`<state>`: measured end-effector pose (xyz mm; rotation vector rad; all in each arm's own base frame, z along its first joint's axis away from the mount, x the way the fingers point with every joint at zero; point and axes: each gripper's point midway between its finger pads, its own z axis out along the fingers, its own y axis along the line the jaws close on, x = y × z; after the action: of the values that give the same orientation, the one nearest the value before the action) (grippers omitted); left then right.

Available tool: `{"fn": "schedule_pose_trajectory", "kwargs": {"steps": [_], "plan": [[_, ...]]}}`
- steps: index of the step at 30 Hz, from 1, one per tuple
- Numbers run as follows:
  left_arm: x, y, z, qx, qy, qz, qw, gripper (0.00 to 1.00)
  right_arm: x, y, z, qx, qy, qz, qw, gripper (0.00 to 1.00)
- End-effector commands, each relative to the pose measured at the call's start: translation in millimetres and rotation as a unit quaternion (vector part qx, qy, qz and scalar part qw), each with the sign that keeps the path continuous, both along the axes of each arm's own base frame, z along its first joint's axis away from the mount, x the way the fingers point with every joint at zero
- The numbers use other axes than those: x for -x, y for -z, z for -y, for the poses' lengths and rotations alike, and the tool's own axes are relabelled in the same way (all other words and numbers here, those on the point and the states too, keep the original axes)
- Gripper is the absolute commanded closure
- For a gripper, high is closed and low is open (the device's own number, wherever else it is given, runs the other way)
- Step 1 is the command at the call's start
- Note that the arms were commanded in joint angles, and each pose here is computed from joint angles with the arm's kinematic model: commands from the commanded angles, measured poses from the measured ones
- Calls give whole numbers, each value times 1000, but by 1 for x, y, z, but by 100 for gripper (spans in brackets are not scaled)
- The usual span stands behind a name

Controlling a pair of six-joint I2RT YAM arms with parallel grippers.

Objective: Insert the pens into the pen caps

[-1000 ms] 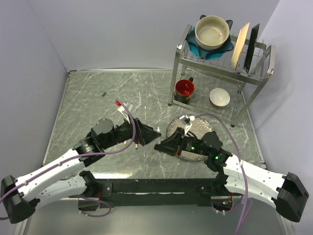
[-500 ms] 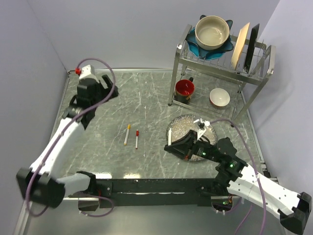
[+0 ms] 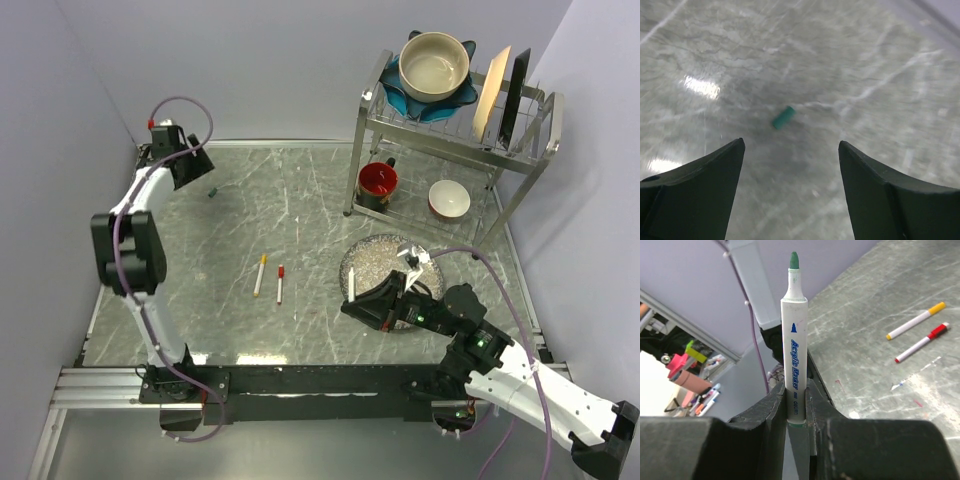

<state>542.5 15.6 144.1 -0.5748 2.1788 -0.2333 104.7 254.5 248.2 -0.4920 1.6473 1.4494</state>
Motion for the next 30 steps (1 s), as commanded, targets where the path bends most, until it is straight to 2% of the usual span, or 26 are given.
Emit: {"fn": "schedule_pose_trajectory", "kwargs": {"steps": [1,5,10,12,16,22,28,30], "plan": [[-20,36,6,-9,51,-35,998,20,-7,-4,3,6,21,21,1000,100],[-36,63,3,-25,65,-56,996,24,-8,-1,4,17,24,26,999,100],[-38,94,-1,-37,70,-75,994,29,-12,-1,5,20,33,33,999,100],[-36,105,-2,-43,76,-86,992,35,-13,0,4,23,32,32,999,100],[-34,114,-2,-63,83,-101,989,45,-14,1,1,21,29,31,999,100],[-31,120,2,-119,93,-121,981,49,-14,-2,-1,14,27,31,999,100],[-22,129,13,-123,126,-131,976,57,-13,-2,1,17,30,32,999,100],[-20,131,31,-132,139,-136,972,60,-12,-2,2,16,27,31,999,100]]}}
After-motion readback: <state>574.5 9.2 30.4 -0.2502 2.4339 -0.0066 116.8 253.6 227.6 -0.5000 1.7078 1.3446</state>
